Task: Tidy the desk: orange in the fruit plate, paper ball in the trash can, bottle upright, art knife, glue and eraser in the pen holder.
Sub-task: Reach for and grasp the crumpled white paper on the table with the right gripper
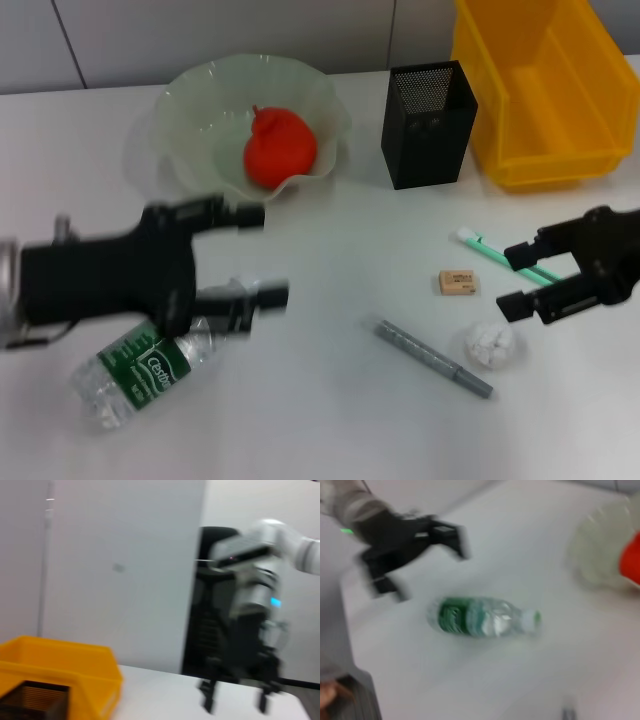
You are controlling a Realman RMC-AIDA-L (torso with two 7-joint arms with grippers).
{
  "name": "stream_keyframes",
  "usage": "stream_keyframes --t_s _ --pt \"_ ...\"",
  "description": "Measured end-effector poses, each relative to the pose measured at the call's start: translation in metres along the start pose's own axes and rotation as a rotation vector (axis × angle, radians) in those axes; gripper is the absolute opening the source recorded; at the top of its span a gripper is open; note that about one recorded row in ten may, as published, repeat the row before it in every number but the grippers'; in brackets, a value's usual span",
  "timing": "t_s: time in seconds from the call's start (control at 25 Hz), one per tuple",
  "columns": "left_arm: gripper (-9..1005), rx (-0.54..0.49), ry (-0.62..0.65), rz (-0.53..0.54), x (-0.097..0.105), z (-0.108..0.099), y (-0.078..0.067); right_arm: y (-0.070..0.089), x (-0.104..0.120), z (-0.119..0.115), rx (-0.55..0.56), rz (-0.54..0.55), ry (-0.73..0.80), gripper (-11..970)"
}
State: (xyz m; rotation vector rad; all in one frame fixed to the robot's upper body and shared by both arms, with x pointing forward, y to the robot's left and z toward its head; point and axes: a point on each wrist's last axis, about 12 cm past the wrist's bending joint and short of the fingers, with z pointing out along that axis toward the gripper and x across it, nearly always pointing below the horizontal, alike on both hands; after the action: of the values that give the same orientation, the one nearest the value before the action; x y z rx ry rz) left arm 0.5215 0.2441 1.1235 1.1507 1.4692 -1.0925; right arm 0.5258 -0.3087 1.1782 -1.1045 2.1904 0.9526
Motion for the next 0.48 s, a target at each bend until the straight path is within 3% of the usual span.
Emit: stream_keyframes --t_s 0.16,0.36,0.48 --pt "848 0.077 -0.011 0.004 0.014 -0.014 -0.024 0.004 -0.037 0.0 0.099 0.054 0.194 799" --pt "846 0.084 -0.009 -0.024 0.022 -0.018 -0.032 0.009 -0.074 0.017 0.243 0.134 0.445 798" --pt "846 0.093 -0.005 -0.038 0.026 -0.02 -0.036 0.011 -0.082 0.024 0.295 0.151 0.511 798"
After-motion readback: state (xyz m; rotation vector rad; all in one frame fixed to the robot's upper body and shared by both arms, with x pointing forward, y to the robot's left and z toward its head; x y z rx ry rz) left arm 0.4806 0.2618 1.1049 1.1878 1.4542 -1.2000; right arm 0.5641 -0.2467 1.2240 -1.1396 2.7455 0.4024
